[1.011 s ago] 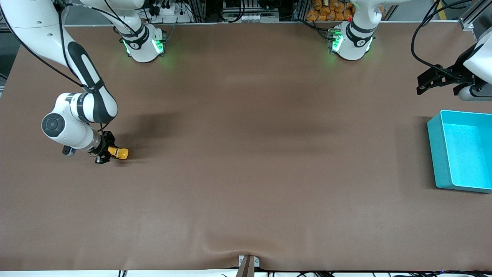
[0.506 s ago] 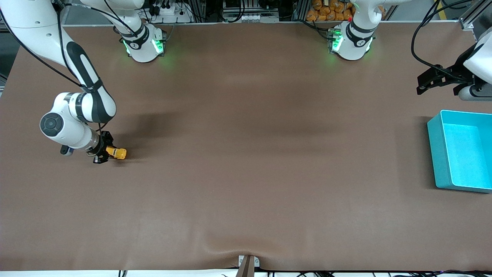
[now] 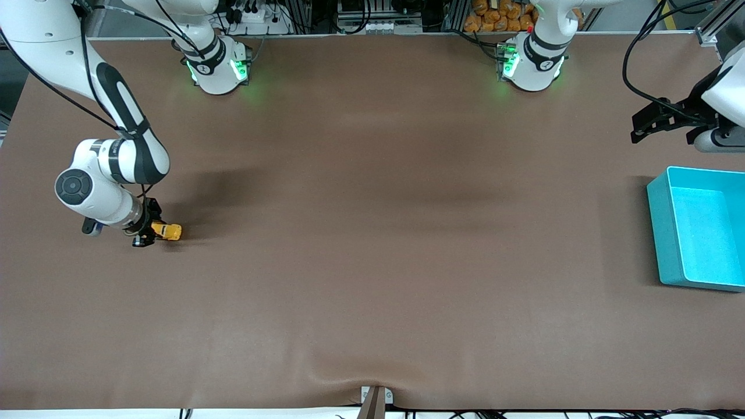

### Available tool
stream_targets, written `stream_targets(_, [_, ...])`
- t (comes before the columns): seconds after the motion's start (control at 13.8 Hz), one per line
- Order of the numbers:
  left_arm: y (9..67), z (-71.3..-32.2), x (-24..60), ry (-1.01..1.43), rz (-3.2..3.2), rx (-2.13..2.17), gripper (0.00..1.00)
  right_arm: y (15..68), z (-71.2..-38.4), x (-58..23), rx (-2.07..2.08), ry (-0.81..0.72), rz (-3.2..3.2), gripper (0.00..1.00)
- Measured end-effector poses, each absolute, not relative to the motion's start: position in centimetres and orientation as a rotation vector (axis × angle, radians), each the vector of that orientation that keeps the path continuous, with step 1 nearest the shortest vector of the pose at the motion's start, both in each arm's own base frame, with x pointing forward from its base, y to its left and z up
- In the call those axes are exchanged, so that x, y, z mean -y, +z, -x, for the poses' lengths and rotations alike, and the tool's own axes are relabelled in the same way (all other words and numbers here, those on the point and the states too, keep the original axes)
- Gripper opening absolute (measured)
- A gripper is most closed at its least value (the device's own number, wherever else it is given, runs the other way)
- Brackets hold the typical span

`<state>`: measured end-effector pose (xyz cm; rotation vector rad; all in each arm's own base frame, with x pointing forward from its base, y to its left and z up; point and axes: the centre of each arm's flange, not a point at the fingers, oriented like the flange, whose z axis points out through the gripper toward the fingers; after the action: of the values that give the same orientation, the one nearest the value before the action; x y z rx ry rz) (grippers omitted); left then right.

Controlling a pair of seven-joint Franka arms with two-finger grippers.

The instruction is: Wind and store yellow beetle car

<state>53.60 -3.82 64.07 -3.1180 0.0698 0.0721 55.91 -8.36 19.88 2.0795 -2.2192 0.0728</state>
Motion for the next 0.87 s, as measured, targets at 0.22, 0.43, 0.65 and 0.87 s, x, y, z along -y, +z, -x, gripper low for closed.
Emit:
stream_targets(0.22, [64.1,-53.6,3.8,0.072,3.118,-0.070,1.00,19.9,-55.8,9.2,2.219,0.078,-2.085,0.38])
stream_targets(0.43, [64.1,-53.6,3.8,0.072,3.118,-0.070,1.00,19.9,-55.6,10.4,2.226,0.093,-2.083,0.38])
stream_targets(0.65, [64.1,-53.6,3.8,0.072,3.118,-0.070,1.00,19.9,-55.3,12.0,2.221,0.106,-2.100,0.38])
stream_targets(0.87, [64.1,-53.6,3.8,0.072,3.118,-0.070,1.00,19.9,-55.1,13.8,2.207,0.119,-2.125,0.38])
